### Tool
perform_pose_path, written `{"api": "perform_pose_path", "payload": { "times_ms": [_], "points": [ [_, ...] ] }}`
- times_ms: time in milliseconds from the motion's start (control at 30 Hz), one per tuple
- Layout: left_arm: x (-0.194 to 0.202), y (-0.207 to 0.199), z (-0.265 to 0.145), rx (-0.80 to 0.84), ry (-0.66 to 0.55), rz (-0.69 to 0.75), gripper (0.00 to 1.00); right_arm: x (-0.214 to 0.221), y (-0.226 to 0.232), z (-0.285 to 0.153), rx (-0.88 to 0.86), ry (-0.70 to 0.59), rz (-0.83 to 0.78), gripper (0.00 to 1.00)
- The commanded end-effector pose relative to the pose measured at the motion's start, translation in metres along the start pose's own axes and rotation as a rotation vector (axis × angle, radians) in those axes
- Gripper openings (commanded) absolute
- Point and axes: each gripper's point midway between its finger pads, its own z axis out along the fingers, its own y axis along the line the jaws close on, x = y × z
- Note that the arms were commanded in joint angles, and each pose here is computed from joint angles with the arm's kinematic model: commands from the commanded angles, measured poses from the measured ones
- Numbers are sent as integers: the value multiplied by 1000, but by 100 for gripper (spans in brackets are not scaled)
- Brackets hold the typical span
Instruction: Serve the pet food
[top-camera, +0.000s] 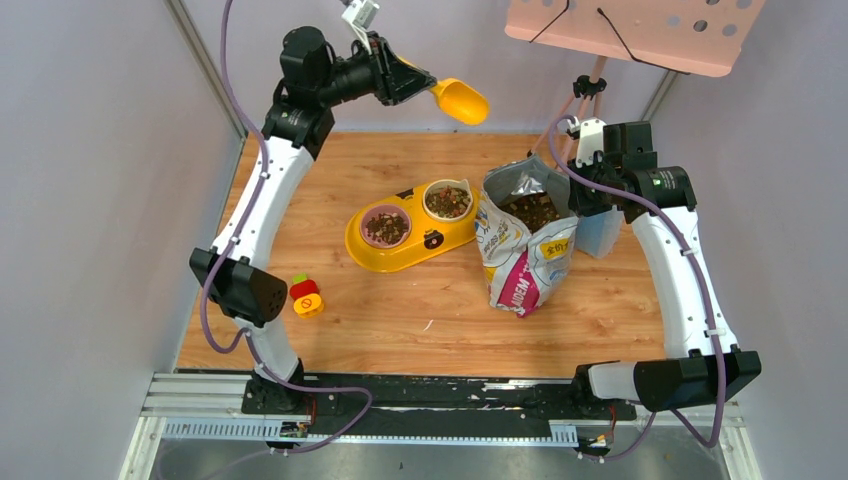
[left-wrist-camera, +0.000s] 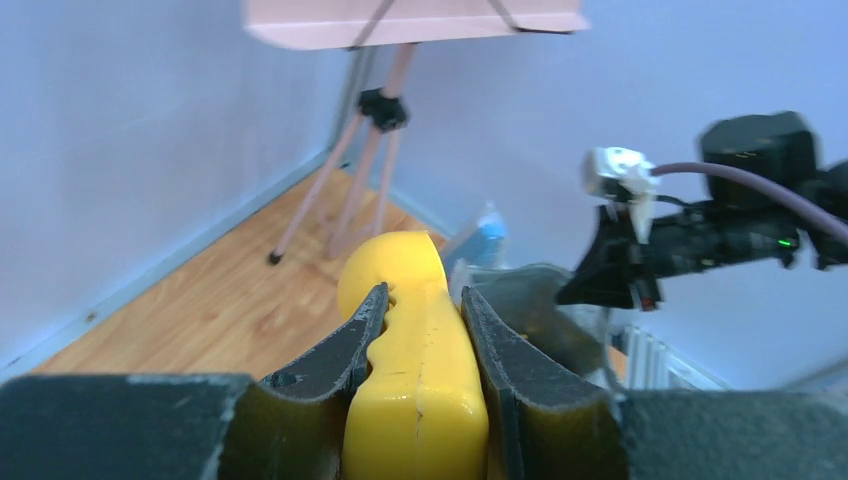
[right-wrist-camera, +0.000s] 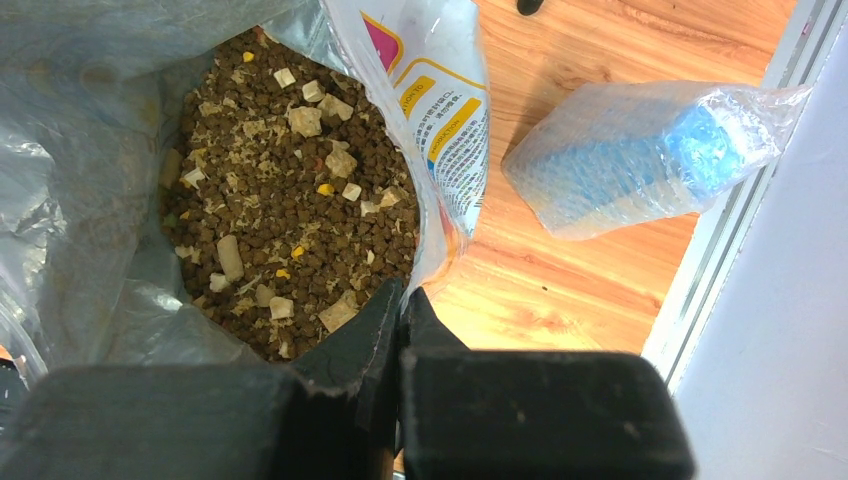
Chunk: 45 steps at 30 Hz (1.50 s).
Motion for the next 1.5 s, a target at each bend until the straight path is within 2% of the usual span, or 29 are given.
{"api": "perform_pose_path", "payload": {
  "times_ms": [0,100,200,333,667,767,1100,1267,1467],
  "points": [
    [-26,-92,-1,261,-59,93,0,-61,-6,-28,27,-250,-21,0],
    [-1,-112,16,306,-3,95,0,-61,-5,-30,26,-255,-18,0],
    [25,-111,37,267,70,125,0,-59,-5,-32,28,-258,-17,0],
    [61,-113,55,208,180,97,0,-56,-4,-33,25,-256,-15,0],
    [140,-107,81,103,378,145,0,-52,-1,-35,15,-251,-4,0],
    [157,-93,88,27,414,217,0,-51,1,-35,3,-251,2,0],
    [209,-86,108,-78,505,281,0,-41,6,-36,-14,-238,18,0],
    [230,-70,114,-210,539,331,0,-35,10,-36,-34,-225,35,0],
    [263,-56,120,-292,594,339,0,-22,22,-32,-87,-196,65,0]
  ]
}}
